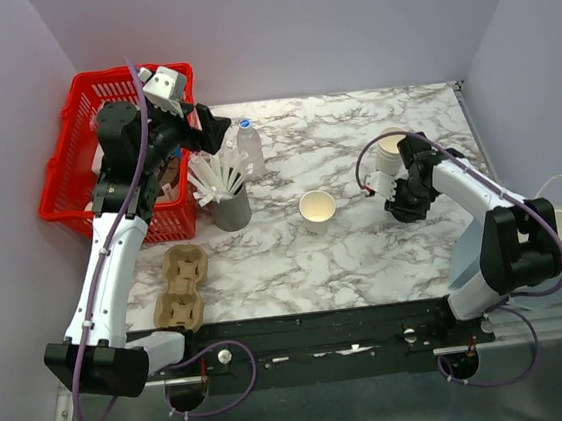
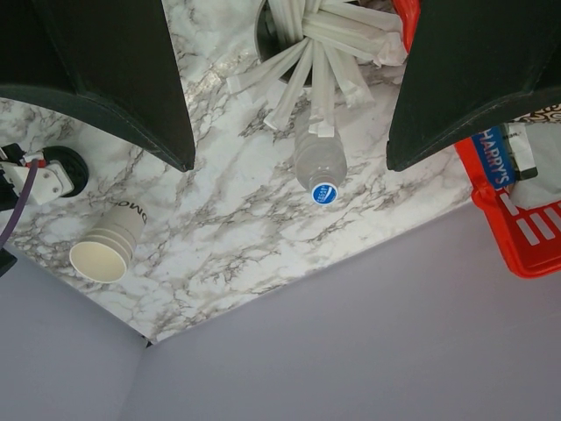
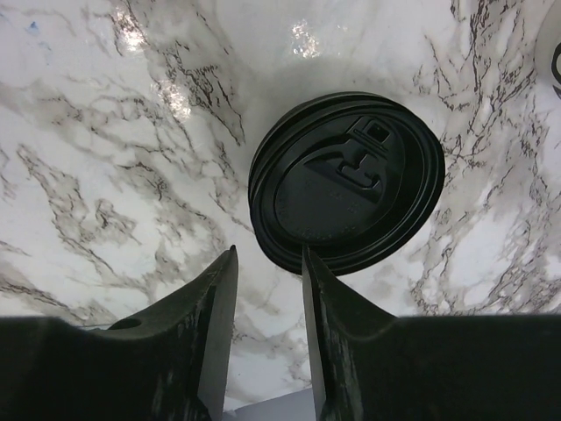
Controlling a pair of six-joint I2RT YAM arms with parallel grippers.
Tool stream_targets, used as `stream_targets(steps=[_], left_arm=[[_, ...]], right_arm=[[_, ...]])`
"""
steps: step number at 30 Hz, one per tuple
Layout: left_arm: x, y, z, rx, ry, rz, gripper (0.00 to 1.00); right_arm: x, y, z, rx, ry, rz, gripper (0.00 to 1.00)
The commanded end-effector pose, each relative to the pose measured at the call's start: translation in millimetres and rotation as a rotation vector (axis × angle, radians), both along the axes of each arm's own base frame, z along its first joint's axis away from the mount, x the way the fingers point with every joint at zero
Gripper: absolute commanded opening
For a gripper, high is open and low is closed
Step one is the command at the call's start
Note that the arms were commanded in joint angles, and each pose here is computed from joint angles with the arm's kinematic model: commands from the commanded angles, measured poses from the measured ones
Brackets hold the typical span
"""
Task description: Pack the takeout coffee
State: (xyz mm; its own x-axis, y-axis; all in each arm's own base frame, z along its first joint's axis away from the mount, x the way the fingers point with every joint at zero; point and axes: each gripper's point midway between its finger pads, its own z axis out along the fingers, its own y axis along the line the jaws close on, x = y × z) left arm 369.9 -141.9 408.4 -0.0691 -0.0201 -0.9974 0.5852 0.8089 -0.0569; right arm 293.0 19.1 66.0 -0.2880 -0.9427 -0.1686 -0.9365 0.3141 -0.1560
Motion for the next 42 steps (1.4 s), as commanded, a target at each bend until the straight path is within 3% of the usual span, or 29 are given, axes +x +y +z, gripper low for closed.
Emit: stream_targets(steps=[1,14,22,30,36,42], left_arm=[[-4.6,-1.7,18.9,-0.019,-0.048,-0.022,0.99],[-0.2,-2.6,18.1,-0.028,-0.043,-0.02,0.99],[0.3,-2.7,17.0,-0.029,-0.042,-0.02,0.99],[-1.9,-1.6,17.1,-0.028,-0.046,-0.016,0.99],[-4.4,-1.1,15.5,-0.021,-0.046,-0.017,0.99],[-6.6,-3.6,10.1,-0.005,-0.04,-0.037,0.99]], right_arm=[[10.2,-6.7,-2.7,-0.038,-0.018,0.04,0.42],[1.9,-10.0,-13.1,-0.055,-0.001,0.07,0.38],[5.1,-10.1,-11.3,-0.061,-0.003,0.069,0.23],[7.3,-9.9,-12.6,-0.058,0.0,0.059,0.2],[5.2,-8.0,0.3,-0.041,-0.022,0.045,0.01],[-3.2,-2.5,23.6,0.0,-0.045,0.015,0.01]])
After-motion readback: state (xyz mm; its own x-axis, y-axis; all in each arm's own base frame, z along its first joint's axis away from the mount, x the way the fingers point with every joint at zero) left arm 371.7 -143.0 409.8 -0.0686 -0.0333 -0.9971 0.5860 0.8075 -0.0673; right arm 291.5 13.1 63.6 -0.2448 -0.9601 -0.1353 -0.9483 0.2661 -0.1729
